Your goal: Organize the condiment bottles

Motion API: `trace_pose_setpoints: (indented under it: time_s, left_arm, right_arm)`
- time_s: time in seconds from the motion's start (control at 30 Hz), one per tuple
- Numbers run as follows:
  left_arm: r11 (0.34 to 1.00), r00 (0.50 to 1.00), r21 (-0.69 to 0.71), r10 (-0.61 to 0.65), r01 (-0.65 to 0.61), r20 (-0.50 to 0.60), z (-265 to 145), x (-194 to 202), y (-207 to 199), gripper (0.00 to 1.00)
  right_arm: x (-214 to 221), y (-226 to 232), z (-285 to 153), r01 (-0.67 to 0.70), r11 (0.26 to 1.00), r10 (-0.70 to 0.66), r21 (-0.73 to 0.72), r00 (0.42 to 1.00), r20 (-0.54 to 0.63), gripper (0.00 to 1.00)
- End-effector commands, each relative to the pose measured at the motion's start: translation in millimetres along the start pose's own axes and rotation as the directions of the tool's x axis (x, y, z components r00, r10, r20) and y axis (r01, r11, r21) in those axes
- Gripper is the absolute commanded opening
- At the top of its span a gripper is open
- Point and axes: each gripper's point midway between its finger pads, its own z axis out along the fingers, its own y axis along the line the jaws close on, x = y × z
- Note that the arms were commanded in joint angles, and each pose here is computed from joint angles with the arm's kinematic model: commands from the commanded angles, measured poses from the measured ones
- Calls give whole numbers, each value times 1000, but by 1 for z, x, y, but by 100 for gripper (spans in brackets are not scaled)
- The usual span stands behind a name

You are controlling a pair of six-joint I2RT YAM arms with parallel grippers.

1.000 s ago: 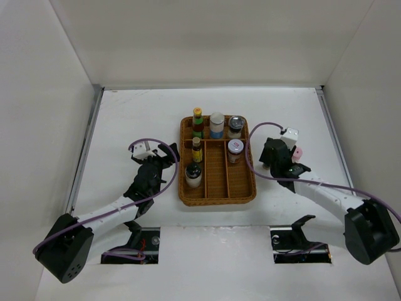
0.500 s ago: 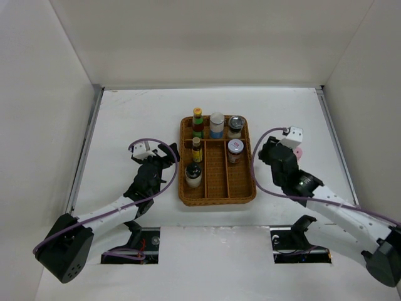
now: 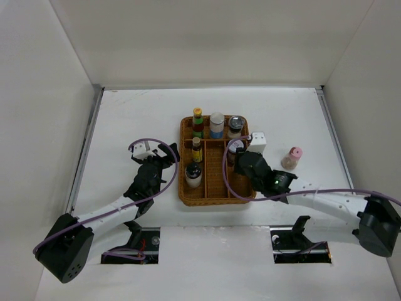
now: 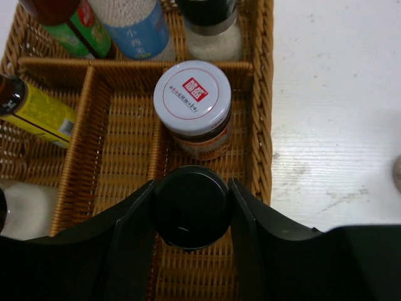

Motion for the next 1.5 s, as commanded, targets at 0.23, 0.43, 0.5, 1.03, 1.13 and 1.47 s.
trace_pose_setpoints:
  time_s: [0.23, 0.43, 0.5, 1.03, 1.13, 1.47]
  left_arm:
    - [998, 998, 33, -46, 45, 47, 1, -15, -8, 90]
    - [999, 998, 27, -45, 44, 48, 1, -15, -6, 90]
    - [999, 998, 28, -44, 43, 46, 2, -14, -7, 90]
    - [998, 998, 34, -48, 47, 50, 0, -15, -8, 90]
    - [998, 998, 33, -47, 45, 47, 0, -15, -8, 90]
    - [993, 991, 68, -98, 92, 86, -9, -30, -14, 90]
  right_arm:
    - [2, 24, 29, 9, 1000, -8, -16, 1000, 23, 40]
    - [15, 12, 36, 51, 998, -50, 49, 999, -7, 41]
    - [16, 2, 39, 37, 997, -37, 72, 999, -4, 41]
    - [-26, -10, 5, -64, 998, 63, 18, 995, 79, 78]
    - [-46, -30, -12, -113, 993, 107, 32, 983, 146, 78]
    - [-47, -199, -13, -354, 761, 198, 544, 925, 325, 93]
